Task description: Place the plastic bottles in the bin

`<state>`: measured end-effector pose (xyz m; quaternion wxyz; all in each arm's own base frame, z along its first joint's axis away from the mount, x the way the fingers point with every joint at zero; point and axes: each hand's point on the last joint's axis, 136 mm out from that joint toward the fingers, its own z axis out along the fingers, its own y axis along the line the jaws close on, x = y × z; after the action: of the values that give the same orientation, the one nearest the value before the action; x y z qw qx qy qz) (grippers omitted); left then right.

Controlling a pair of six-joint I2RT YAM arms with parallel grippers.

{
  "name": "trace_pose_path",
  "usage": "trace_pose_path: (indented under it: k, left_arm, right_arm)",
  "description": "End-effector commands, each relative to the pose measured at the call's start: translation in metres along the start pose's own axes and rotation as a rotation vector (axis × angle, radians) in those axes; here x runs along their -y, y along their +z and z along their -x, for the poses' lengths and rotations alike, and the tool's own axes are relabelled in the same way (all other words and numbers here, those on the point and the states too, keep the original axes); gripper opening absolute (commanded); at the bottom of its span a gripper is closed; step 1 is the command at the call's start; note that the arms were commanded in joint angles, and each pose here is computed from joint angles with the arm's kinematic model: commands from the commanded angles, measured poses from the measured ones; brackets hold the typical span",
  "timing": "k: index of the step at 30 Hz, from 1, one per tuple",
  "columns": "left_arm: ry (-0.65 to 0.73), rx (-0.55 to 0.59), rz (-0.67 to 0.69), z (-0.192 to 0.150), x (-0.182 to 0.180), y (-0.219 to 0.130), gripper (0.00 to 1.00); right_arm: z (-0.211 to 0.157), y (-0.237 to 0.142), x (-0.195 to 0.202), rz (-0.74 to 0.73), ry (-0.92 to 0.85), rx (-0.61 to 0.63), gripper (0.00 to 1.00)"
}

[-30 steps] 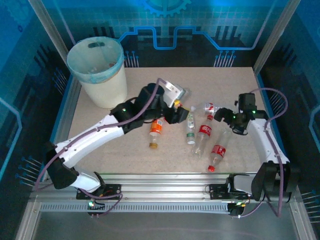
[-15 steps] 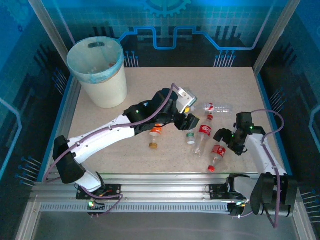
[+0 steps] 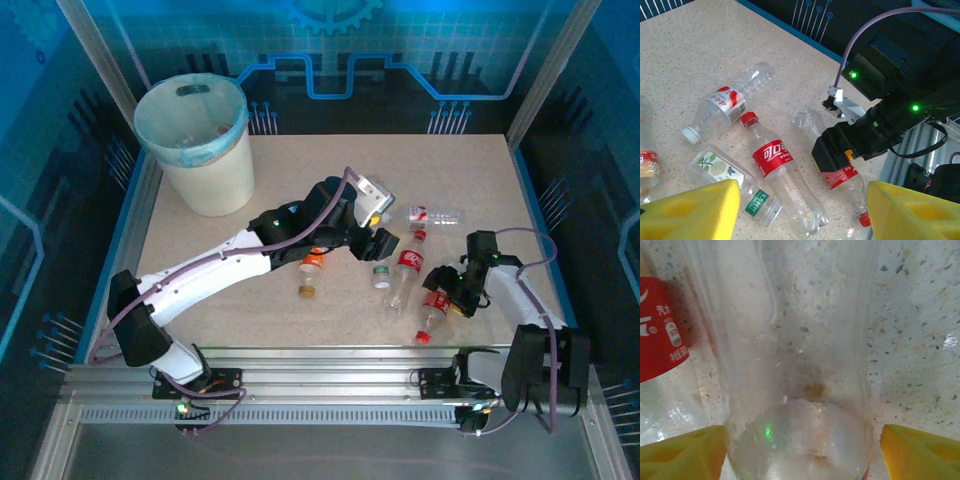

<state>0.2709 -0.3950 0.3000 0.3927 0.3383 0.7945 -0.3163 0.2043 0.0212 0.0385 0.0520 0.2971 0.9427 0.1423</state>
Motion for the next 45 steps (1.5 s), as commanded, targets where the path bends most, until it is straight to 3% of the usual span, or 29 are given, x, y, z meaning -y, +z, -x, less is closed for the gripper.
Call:
trace_pose_path:
  k: [1, 7, 15, 23, 28, 36, 41, 45]
  left_arm:
    - [-0.011, 0.006, -0.007, 0.001, 0.002, -0.001, 0.68]
    - [-0.007, 0.010, 0.001, 0.003, 0.001, -0.003, 0.68]
    - [-0.009, 0.040, 0.013, 0.014, 0.001, -0.011, 0.68]
    - [-0.007, 0.096, 0.032, 0.027, -0.001, -0.025, 0.68]
    - [-0.036, 0.115, 0.074, 0.037, -0.019, -0.027, 0.69]
    - [-0.257, 0.182, 0.137, 0.044, -0.073, -0.049, 0.69]
    - [-0.430, 0.243, 0.144, 0.046, -0.109, -0.079, 0.68]
    - [-0.421, 0.315, 0.183, 0.049, -0.122, -0.118, 0.68]
  right_arm:
    - [0.001, 0.004, 0.002, 0.004, 0.017, -0.009, 0.77]
    - [0.004, 0.001, 0.003, -0.006, -0.001, 0.007, 0.64]
    - [0.008, -0.024, -0.004, 0.016, -0.037, 0.081, 0.59]
    - [0.028, -0.090, -0.022, 0.062, -0.061, 0.298, 0.54]
    - [0.056, -0.152, -0.071, 0.230, -0.133, 0.508, 0.49]
    - [0.073, -0.213, -0.161, 0.344, -0.367, 0.656, 0.50]
    - [0.046, -0.235, -0.242, 0.457, -0.610, 0.707, 0.48]
    - [0.014, -0.240, -0.296, 0.567, -0.787, 0.684, 0.47]
